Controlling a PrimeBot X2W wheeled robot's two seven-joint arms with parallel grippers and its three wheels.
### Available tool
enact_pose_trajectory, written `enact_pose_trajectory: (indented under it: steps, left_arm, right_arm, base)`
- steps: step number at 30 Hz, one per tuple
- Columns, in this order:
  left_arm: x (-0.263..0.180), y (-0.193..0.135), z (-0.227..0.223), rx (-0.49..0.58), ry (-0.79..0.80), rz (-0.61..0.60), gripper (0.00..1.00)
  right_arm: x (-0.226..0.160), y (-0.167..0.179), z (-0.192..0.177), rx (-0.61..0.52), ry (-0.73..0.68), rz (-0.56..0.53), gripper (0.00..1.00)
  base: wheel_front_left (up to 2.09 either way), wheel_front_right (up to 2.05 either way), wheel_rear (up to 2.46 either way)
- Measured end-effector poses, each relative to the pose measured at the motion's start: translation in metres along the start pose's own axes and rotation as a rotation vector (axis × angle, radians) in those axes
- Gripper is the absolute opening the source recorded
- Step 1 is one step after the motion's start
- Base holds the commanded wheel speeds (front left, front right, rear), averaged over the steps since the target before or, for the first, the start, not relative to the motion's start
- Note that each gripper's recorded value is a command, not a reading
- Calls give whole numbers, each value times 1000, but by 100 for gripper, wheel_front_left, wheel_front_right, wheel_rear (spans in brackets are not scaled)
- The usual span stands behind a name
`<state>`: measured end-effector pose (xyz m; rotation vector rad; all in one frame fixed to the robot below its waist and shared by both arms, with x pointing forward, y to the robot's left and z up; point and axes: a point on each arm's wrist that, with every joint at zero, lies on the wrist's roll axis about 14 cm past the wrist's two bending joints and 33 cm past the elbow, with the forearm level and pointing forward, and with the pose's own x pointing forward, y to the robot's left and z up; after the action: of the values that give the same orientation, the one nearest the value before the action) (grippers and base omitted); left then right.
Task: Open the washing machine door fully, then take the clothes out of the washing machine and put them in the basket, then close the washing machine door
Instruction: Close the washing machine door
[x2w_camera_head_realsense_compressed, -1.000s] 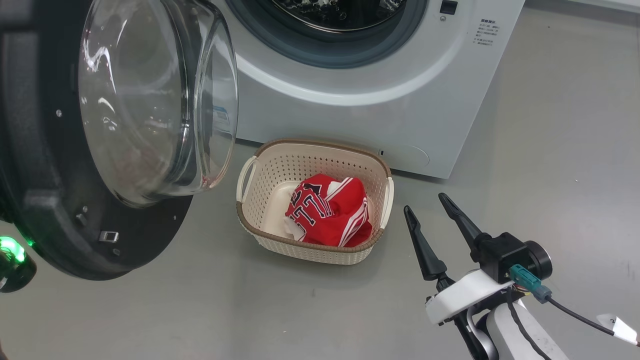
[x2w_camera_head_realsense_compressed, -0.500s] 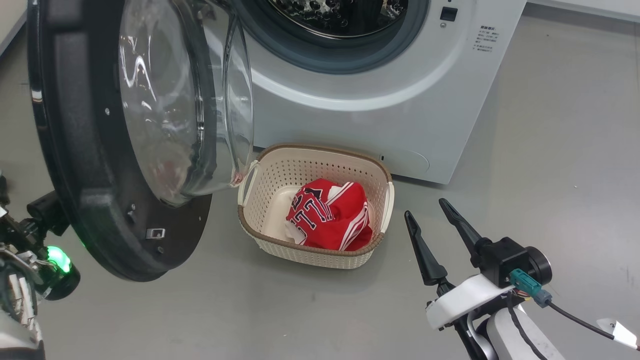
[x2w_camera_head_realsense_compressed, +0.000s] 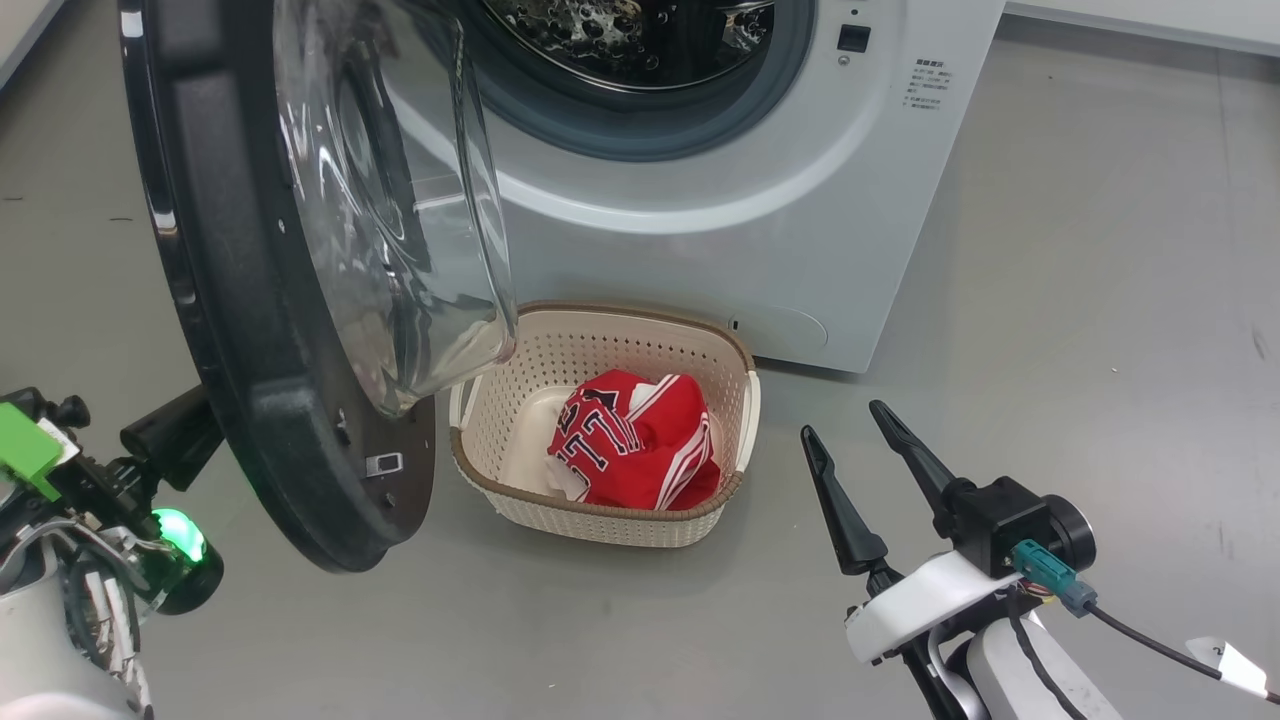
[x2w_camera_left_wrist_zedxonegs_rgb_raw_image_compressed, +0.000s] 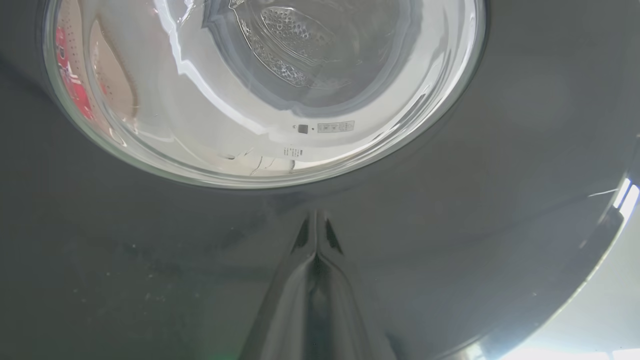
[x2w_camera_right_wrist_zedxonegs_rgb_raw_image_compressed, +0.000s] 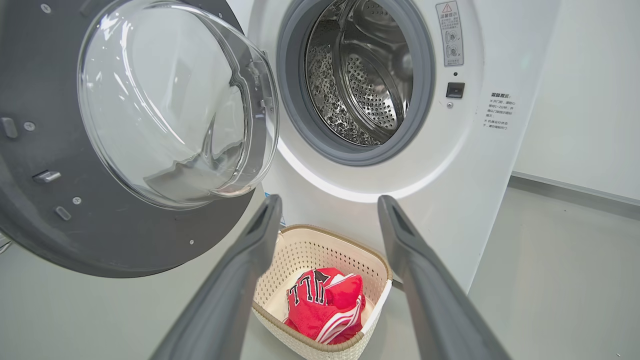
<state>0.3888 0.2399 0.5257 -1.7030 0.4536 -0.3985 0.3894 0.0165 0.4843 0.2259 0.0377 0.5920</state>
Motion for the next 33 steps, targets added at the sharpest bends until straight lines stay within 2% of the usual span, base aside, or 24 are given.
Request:
enact_pose_trajectory:
  steps: [21,33]
  left_arm:
    - [20,-3,-18,-11,62,1,0]
    - [29,-4,-34,-51,122,-18,0]
  right_arm:
    - [-17,-25,9,-6,-24,-91,100]
    - [-18,-27,11,2,-29,-99,100]
  base:
    - [0,0,0]
    - [0,0,0]
